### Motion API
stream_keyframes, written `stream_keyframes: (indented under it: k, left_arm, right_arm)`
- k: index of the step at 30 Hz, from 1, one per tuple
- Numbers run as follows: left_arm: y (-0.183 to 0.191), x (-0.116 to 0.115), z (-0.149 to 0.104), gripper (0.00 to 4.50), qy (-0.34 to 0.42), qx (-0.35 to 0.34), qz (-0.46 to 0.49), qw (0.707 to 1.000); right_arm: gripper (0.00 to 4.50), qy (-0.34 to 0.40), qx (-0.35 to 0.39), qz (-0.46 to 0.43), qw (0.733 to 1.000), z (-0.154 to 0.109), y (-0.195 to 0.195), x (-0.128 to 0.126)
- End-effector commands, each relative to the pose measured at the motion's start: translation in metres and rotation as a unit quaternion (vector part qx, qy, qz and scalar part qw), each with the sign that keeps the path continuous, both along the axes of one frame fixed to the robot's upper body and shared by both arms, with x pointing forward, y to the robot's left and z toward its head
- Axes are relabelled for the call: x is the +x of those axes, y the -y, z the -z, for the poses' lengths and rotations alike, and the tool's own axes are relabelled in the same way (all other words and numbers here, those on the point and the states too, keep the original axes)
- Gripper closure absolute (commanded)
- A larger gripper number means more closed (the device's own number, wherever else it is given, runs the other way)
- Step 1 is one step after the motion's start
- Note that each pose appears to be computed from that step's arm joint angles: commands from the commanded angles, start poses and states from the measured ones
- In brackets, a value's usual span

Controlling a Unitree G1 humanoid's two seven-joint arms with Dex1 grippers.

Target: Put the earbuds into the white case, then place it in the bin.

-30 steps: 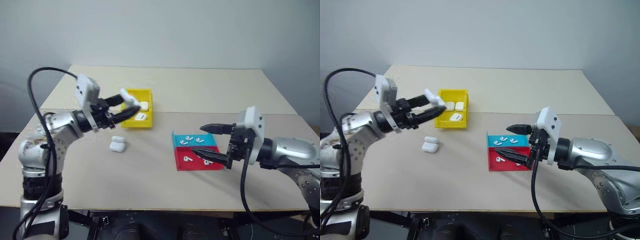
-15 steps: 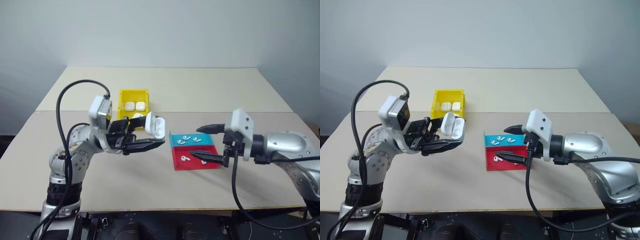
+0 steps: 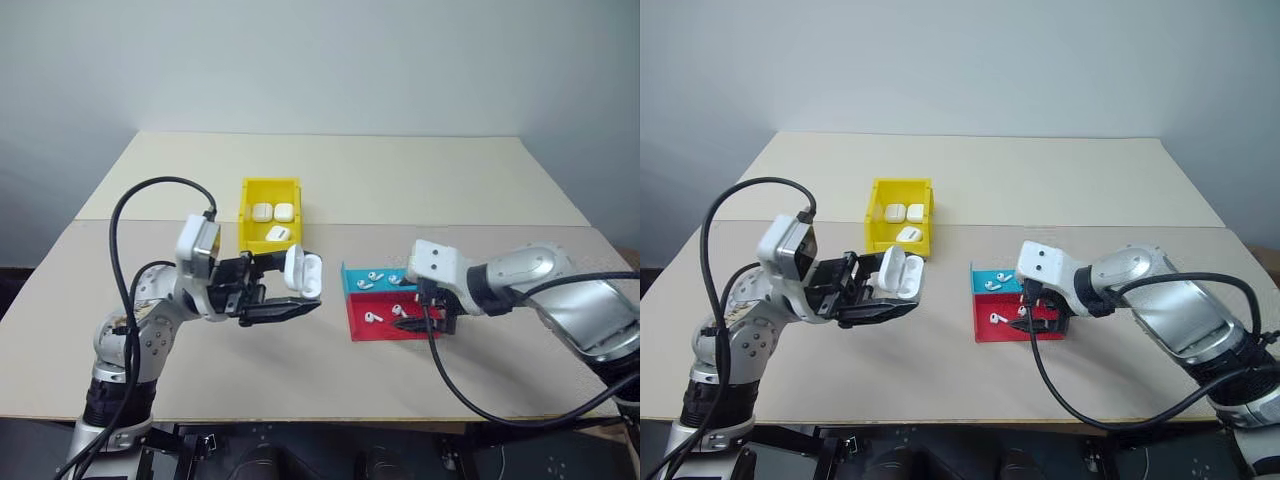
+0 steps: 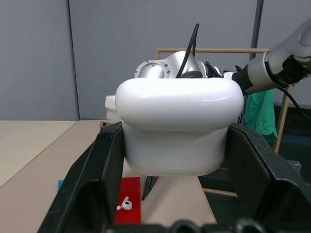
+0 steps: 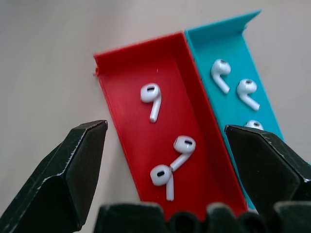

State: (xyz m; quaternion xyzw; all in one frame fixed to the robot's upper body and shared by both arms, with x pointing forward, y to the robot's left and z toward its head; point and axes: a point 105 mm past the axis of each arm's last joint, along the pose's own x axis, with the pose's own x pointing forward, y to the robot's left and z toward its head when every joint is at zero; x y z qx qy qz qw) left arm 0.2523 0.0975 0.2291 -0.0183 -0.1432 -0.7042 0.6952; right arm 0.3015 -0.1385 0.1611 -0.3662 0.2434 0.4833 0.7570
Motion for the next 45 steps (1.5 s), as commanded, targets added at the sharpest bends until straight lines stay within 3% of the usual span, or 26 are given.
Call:
stream_keyframes:
  k: [1,8,22,27,45]
  left_arm:
    - [0.004,-0.007,-0.008,1.7,0.025,-0.005,0.015,1.0]
    - [0.001,-0.004,-0.005,1.7,0.024,-0.002,0.008,1.0]
    - [-0.001,-0.003,-0.008,1.7,0.024,-0.006,-0.02,0.999]
    - [-0.001,-0.006,-0.008,1.7,0.021,-0.004,-0.021,1.0]
    - [-0.001,-0.01,-0.009,1.7,0.018,0.001,-0.028,0.999]
  right_arm:
    - [0.0,0.005,-0.022,-0.017,1.0,-0.004,0.002,-0.002]
    - [0.0,0.006,-0.007,-0.051,0.999,0.001,-0.023,0.002]
    - [0.0,-0.022,-0.027,-0.006,0.999,0.027,-0.034,0.024]
    - [1.25,-0.024,-0.021,-0.006,0.999,0.027,-0.035,0.023]
    - [1.25,-0.026,-0.004,0.018,0.999,0.032,-0.04,0.028]
